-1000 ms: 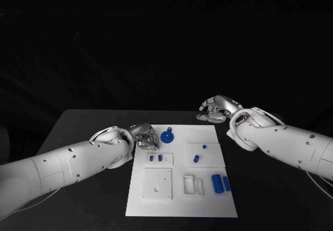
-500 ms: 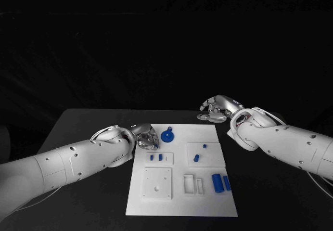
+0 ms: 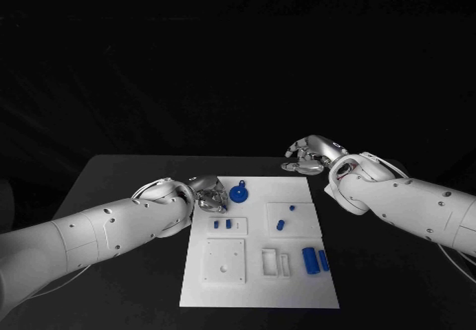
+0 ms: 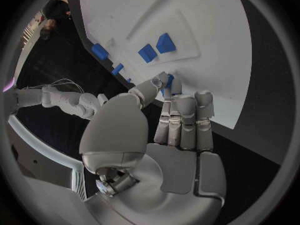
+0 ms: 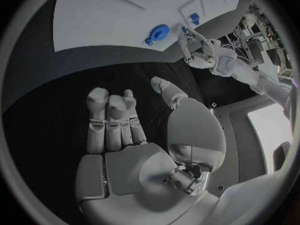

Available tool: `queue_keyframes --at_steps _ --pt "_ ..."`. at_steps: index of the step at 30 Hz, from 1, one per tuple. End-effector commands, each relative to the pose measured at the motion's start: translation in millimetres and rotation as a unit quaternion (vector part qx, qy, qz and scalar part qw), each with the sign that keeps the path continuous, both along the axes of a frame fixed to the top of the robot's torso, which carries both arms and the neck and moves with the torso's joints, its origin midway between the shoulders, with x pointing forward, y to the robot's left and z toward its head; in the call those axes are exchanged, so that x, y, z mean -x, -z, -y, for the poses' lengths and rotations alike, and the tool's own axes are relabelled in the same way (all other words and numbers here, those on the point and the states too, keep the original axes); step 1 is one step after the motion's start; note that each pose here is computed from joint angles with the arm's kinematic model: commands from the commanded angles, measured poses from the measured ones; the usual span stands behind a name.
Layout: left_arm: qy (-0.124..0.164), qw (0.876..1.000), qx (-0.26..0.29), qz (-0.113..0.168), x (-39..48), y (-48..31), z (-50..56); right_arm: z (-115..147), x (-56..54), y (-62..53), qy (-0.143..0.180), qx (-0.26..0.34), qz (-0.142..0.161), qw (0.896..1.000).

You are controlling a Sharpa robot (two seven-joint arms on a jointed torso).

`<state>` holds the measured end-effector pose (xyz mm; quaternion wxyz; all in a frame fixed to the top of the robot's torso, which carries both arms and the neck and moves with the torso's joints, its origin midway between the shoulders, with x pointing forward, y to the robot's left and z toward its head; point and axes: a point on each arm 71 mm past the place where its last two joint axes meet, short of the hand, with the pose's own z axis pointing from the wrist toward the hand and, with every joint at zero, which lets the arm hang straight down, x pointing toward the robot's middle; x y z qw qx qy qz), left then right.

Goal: Assemble the parts on the task board

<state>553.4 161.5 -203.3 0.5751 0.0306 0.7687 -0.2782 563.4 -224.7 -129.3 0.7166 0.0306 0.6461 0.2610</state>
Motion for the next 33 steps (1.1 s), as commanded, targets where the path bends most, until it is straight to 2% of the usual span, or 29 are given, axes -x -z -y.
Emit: queue_keyframes --at_steps 1,7,15,21,33 --pt "0.01 1.0 -0.004 -0.001 0.9 0.5 3.6 -2 0.5 0.6 -0.007 0.006 -0.002 1.0" --pt "0.011 1.0 -0.01 -0.009 1.6 2.6 3.8 -2 0.5 0.7 -0.007 0.006 -0.002 1.0" --pt "0.028 0.998 -0.048 0.0 4.6 6.9 7.1 -1 0.5 0.7 -0.007 0.006 -0.002 1.0" --pt "0.039 0.997 -0.059 0.012 8.0 9.9 12.0 -2 0.4 0.9 -0.007 0.006 -0.002 1.0" --pt "0.041 0.996 -0.06 0.043 8.7 7.5 13.6 -2 0.5 2.7 -0.007 0.006 -0.003 1.0"
